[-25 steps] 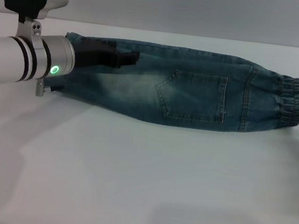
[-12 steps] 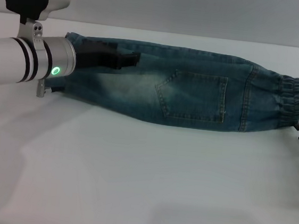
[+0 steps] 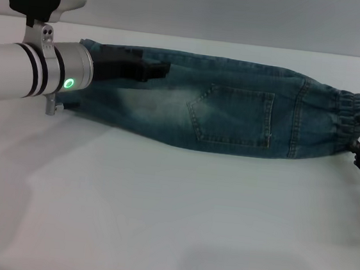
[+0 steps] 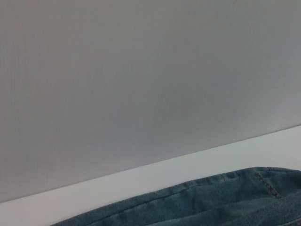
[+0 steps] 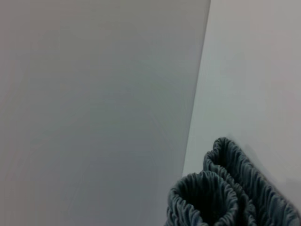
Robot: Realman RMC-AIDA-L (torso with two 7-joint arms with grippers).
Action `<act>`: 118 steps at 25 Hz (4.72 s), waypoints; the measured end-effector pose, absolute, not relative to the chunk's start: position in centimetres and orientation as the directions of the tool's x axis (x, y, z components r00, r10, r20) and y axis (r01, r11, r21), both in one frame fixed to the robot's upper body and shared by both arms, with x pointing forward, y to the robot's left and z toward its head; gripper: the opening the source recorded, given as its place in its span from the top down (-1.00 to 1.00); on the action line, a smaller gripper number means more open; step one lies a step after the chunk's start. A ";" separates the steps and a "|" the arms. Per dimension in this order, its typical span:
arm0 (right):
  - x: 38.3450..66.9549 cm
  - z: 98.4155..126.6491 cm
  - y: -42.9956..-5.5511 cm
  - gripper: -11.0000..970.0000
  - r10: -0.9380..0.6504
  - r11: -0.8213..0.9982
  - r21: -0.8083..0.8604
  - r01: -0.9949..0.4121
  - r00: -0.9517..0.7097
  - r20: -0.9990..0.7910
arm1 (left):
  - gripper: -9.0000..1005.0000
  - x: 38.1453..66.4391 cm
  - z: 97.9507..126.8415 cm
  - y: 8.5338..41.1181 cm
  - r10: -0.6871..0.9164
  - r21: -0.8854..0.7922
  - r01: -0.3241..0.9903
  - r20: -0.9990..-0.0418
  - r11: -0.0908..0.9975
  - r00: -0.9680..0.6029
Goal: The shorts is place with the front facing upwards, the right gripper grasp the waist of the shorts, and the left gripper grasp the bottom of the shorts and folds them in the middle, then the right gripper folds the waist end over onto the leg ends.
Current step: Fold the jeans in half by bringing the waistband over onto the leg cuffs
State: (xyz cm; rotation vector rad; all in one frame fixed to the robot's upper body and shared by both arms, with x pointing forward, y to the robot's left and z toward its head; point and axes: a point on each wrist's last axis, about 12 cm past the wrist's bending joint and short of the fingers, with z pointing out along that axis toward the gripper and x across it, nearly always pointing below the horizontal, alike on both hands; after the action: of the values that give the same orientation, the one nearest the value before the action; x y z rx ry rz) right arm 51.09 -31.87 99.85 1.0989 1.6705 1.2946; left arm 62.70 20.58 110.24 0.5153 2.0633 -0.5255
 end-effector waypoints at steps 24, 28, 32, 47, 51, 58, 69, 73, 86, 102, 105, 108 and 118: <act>52.0 99.8 -31.3 0.51 0.929 0.095 0.966 0.240 -0.371 0.001 | -0.43 62.7 110.0 21.1 0.167 -0.149 0.543 -0.856 0.826 -0.489; 52.1 99.7 -31.3 0.75 0.930 0.101 0.964 0.245 -0.367 -0.004 | -0.43 62.7 110.0 21.2 0.173 -0.142 0.545 -0.857 0.827 -0.486; 52.1 99.7 -31.4 0.83 0.933 0.097 0.966 0.240 -0.359 -0.004 | -0.43 62.7 110.0 21.2 0.174 -0.140 0.545 -0.857 0.826 -0.485; 53.2 104.7 -29.6 0.87 0.869 -0.018 0.995 -0.101 -0.494 -0.035 | -0.43 62.3 109.3 20.9 0.185 -0.140 0.549 -0.850 0.824 -0.494; 54.5 106.6 -28.6 0.87 0.838 -0.042 0.981 -0.189 -0.541 -0.068 | -0.43 62.0 108.4 19.9 0.211 -0.134 0.563 -0.836 0.816 -0.506; 57.4 110.0 -26.2 0.87 0.773 -0.082 0.952 -0.294 -0.622 -0.125 | -0.43 61.0 107.0 16.0 0.286 -0.122 0.632 -0.815 0.765 -0.504; 60.7 113.0 -22.2 0.88 0.677 -0.087 0.942 -0.325 -0.713 -0.184 | -0.43 58.8 107.0 12.3 0.294 -0.184 0.711 -0.819 0.679 -0.493; 61.1 113.1 -21.2 0.88 0.656 -0.082 0.945 -0.318 -0.730 -0.189 | -0.43 58.2 106.8 11.5 0.302 -0.199 0.728 -0.814 0.656 -0.496; 60.7 112.4 -18.1 0.88 0.587 -0.099 0.957 -0.273 -0.793 -0.166 | -0.43 58.1 106.6 11.7 0.290 -0.202 0.714 -0.814 0.671 -0.503; 59.1 110.6 -17.3 0.88 0.568 -0.097 0.968 -0.231 -0.812 -0.137 | -0.43 58.4 106.3 13.8 0.246 -0.208 0.659 -0.814 0.723 -0.527; 59.0 110.5 -17.4 0.87 0.569 -0.095 0.969 -0.227 -0.811 -0.134 | -0.43 58.7 106.3 15.1 0.214 -0.218 0.626 -0.815 0.749 -0.539; 58.9 110.3 -17.6 0.87 0.573 -0.095 0.970 -0.223 -0.809 -0.131 | -0.43 58.9 106.4 16.5 0.198 -0.214 0.607 -0.819 0.765 -0.539; 58.6 110.0 -18.0 0.87 0.580 -0.096 0.971 -0.217 -0.806 -0.123 | -0.43 59.3 106.6 22.6 0.123 -0.174 0.465 -0.833 0.868 -0.540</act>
State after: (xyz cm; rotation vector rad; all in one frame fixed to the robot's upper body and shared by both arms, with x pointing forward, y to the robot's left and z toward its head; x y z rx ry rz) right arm 58.64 -17.97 110.04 0.3967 1.6502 1.9501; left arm 59.26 22.59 106.56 0.4247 2.1192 -0.4733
